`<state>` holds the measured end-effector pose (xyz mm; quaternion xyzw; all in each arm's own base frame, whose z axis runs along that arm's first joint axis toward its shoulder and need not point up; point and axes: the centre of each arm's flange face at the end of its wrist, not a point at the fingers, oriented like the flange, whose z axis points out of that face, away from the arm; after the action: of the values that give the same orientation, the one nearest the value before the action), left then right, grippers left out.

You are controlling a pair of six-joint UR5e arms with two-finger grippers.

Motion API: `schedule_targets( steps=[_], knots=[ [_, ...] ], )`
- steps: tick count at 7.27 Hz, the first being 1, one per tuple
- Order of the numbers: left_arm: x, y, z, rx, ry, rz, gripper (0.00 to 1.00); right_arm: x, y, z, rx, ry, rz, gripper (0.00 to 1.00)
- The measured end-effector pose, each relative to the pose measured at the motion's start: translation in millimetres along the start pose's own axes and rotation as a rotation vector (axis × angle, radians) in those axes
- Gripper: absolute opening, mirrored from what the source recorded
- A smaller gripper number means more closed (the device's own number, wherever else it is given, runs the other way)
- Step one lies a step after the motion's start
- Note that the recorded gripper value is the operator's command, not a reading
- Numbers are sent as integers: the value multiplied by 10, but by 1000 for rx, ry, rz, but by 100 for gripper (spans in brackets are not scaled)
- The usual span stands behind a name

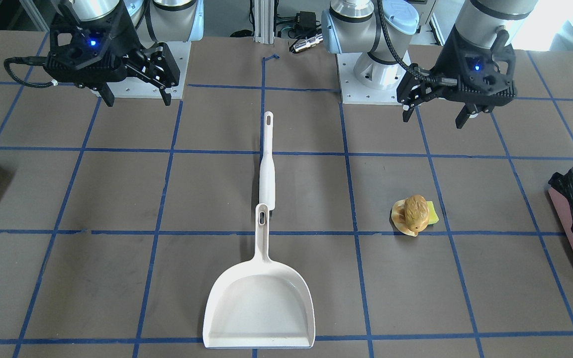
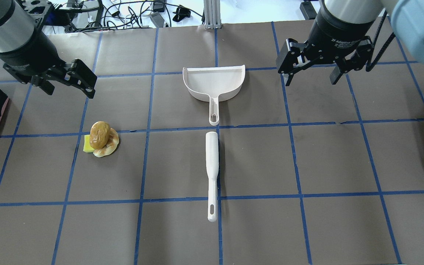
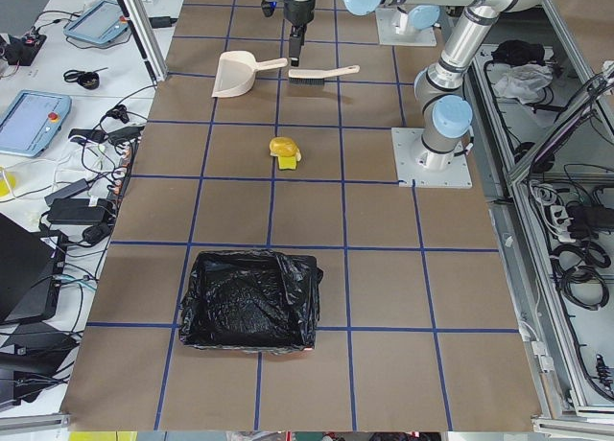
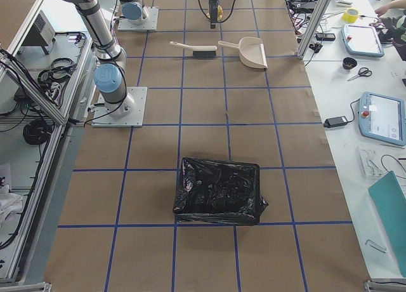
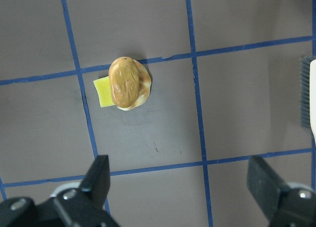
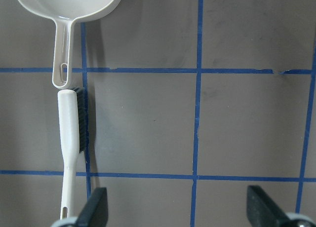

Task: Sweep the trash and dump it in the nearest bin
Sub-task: 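Grasp the white brush handle with the right gripper while left reaches toward dustpan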

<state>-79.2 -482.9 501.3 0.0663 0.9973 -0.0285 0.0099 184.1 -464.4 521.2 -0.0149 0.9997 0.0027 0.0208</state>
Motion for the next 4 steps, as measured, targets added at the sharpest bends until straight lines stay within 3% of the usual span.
schedule_targets(
  steps=[4],
  knots=[
    [4,-647,248,7,-1,-61,100,-1075,591,814,-106,19,-69,100]
  ],
)
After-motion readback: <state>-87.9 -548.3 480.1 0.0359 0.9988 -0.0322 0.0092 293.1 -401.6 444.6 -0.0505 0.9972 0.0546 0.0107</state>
